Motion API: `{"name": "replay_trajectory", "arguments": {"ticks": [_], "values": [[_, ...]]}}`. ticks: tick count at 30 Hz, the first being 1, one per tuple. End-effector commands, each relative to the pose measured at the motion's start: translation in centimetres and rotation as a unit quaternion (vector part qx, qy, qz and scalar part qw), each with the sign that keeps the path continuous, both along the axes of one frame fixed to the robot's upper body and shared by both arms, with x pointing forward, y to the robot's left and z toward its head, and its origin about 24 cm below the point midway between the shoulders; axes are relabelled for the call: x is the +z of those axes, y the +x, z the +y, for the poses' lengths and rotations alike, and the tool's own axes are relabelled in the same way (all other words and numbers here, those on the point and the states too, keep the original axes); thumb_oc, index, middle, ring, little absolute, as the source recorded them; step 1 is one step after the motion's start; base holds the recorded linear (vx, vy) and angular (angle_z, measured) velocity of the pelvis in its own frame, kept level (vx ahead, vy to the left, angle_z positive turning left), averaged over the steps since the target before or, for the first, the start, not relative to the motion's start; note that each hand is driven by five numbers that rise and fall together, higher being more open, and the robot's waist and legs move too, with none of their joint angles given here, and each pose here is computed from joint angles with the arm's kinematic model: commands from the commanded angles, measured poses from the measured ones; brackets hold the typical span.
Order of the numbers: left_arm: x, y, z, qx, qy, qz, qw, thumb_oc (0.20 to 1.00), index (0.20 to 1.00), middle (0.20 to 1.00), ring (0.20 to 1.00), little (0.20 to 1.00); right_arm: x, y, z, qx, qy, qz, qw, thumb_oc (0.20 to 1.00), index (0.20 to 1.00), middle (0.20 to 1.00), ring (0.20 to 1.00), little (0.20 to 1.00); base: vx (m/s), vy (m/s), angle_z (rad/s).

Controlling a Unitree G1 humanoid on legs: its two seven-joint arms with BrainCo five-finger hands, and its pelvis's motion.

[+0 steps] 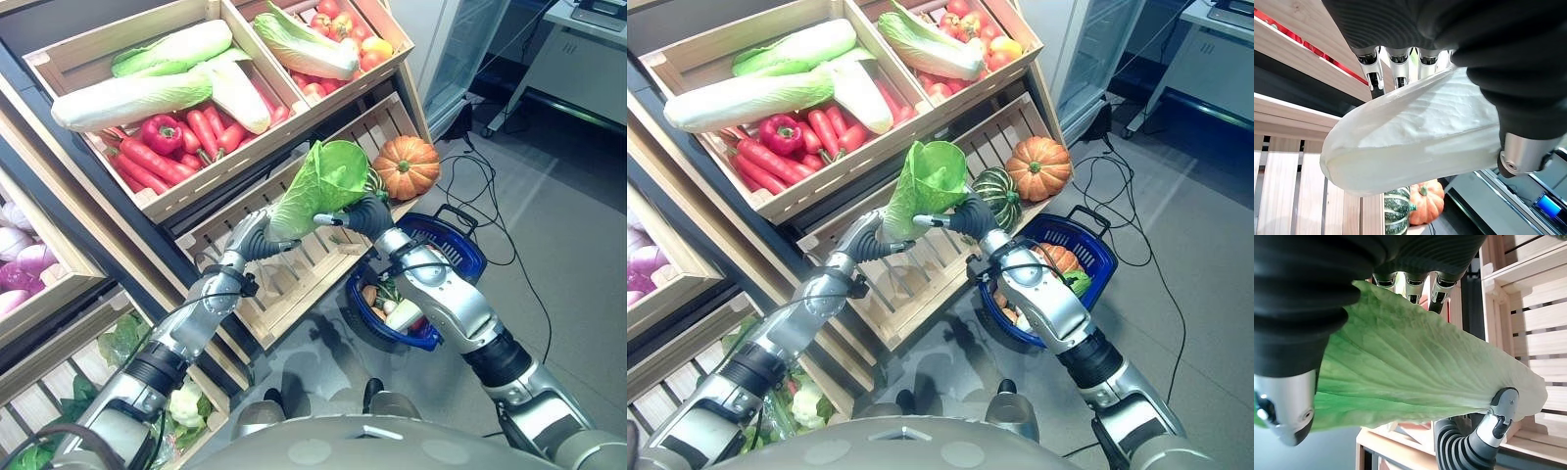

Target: Pick up fruits and vegetables into the basket

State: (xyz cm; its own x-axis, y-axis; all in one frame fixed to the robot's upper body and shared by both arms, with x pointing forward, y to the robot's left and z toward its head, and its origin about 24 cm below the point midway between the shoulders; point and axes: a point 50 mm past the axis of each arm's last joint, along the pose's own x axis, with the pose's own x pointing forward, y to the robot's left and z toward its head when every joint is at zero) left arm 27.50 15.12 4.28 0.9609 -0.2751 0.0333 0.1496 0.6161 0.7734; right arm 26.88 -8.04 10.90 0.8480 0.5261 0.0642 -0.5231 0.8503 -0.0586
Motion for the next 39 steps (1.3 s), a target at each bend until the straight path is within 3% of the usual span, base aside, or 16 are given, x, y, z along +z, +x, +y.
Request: {"name": "replay_trajectory", "arguments": {"ticks": [1, 9, 15, 16, 17, 31, 32, 33, 34, 39], "values": [[4.2, 1.9, -2.8, -0.045, 0.006, -0.109, 0.993, 0.200, 0.200, 0.200, 0.200, 0.200, 2.2, 0.1, 2.8, 0.044, 0.050, -0.032, 0.997, 1.000, 1.000, 1.000, 1.000, 1.000, 0.00, 0.000, 0.00], [5.1, 2.1, -5.3, -0.076, 0.023, -0.146, 0.986, 0.200, 0.200, 0.200, 0.200, 0.200, 1.7, 0.0, 4.1, 0.062, 0.060, -0.018, 0.996, 1.000, 1.000, 1.000, 1.000, 1.000, 0.00, 0.000, 0.00], [5.6, 2.1, -6.7, -0.096, 0.067, -0.179, 0.977, 0.200, 0.200, 0.200, 0.200, 0.200, 1.1, -0.1, 4.9, 0.091, 0.014, -0.027, 0.995, 1.000, 1.000, 1.000, 1.000, 1.000, 0.00, 0.000, 0.00], [5.7, 2.1, -6.8, -0.100, 0.076, -0.182, 0.975, 0.200, 0.200, 0.200, 0.200, 0.200, 0.9, -0.1, 5.1, 0.096, -0.004, -0.033, 0.995, 0.520, 0.520, 0.520, 0.520, 0.520, 0.00, 0.000, 0.00], [5.7, 2.1, -7.0, -0.102, 0.082, -0.185, 0.974, 0.200, 0.200, 0.200, 0.200, 0.200, 0.9, -0.1, 5.1, 0.099, -0.011, -0.033, 0.994, 0.200, 0.200, 0.200, 0.200, 0.200, 0.00, 0.000, 0.00], [5.2, 2.1, -8.4, -0.132, 0.146, -0.189, 0.962, 0.200, 0.200, 0.200, 0.200, 0.200, 2.0, -0.1, 6.2, 0.123, -0.021, -0.077, 0.989, 0.200, 0.200, 0.200, 0.200, 0.200, -0.02, -0.003, 0.00], [4.8, 2.0, -8.3, -0.131, 0.135, -0.166, 0.968, 0.526, 0.526, 0.526, 0.526, 0.526, 2.3, -0.1, 6.2, 0.122, -0.018, -0.081, 0.989, 0.200, 0.200, 0.200, 0.200, 0.200, -0.03, -0.007, -0.01], [4.6, 2.0, -8.3, -0.129, 0.130, -0.158, 0.970, 0.674, 0.674, 0.674, 0.674, 0.674, 2.4, -0.1, 6.1, 0.122, -0.015, -0.081, 0.989, 0.200, 0.200, 0.200, 0.200, 0.200, -0.03, -0.009, -0.01], [4.3, 2.0, -8.2, -0.126, 0.122, -0.146, 0.974, 1.000, 1.000, 1.000, 1.000, 1.000, 2.5, -0.1, 6.2, 0.121, -0.009, -0.080, 0.989, 0.200, 0.200, 0.200, 0.200, 0.200, 0.00, 0.000, 0.00], [3.1, 1.7, -7.8, -0.123, 0.082, -0.087, 0.985, 1.000, 1.000, 1.000, 1.000, 1.000, 3.3, 0.1, 5.8, 0.107, 0.027, -0.076, 0.991, 0.200, 0.200, 0.200, 0.200, 0.200, 0.00, 0.000, 0.00]]}}
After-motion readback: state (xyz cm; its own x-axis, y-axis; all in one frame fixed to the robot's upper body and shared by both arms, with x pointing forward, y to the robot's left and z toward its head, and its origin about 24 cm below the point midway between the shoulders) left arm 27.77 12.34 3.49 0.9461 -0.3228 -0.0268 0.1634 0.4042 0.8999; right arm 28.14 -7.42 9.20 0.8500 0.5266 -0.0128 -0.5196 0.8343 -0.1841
